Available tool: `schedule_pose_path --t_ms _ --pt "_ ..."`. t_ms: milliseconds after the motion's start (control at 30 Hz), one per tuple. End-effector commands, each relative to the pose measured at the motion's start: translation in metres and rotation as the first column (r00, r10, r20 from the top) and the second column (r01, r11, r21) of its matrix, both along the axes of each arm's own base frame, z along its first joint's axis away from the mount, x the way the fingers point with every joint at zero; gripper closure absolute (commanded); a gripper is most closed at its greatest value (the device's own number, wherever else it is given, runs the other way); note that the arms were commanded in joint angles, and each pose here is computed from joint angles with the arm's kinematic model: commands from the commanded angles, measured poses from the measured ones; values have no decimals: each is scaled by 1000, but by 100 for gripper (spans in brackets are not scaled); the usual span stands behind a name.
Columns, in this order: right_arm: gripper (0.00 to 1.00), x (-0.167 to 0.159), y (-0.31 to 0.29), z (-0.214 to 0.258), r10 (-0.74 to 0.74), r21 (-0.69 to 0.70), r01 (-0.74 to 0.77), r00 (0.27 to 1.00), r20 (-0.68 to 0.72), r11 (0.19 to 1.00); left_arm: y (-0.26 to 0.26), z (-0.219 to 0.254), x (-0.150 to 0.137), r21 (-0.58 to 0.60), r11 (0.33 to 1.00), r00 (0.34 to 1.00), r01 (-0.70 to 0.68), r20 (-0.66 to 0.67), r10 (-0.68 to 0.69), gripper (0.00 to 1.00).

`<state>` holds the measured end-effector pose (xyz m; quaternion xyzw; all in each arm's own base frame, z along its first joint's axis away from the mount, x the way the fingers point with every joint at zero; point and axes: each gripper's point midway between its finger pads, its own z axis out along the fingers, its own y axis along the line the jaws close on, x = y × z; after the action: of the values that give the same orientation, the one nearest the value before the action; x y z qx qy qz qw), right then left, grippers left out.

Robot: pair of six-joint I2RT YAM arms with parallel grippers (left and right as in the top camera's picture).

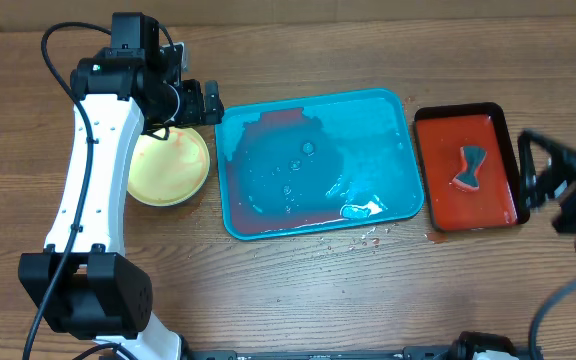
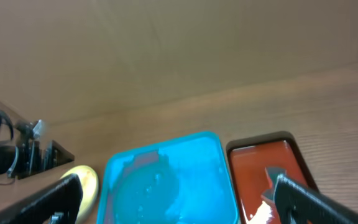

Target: Clean dirty plates on tray and stack at the side

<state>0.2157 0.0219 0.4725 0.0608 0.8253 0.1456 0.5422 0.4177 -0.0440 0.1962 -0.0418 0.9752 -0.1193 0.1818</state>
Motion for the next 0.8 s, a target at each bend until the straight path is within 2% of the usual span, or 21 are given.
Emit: schedule_pose_path --t_ms 0,167,367,600,767 --pt "0 19 -1 -18 18 -33 -16 999 42 999 -1 -3 2 12 1000 1000 19 0 -19 0" --pt "0 45 16 -51 123 -110 -100 968 217 989 -1 -3 2 12 1000 1000 19 0 -19 0" --pt "0 45 31 -127 182 -138 -138 902 392 981 -1 -3 2 12 1000 1000 19 0 -19 0" --pt "0 31 36 -203 198 -149 -144 860 470 978 -1 -3 2 12 1000 1000 19 0 -19 0" --pt "0 24 36 -235 200 -152 -144 854 481 978 -1 -3 2 12 1000 1000 19 0 -19 0"
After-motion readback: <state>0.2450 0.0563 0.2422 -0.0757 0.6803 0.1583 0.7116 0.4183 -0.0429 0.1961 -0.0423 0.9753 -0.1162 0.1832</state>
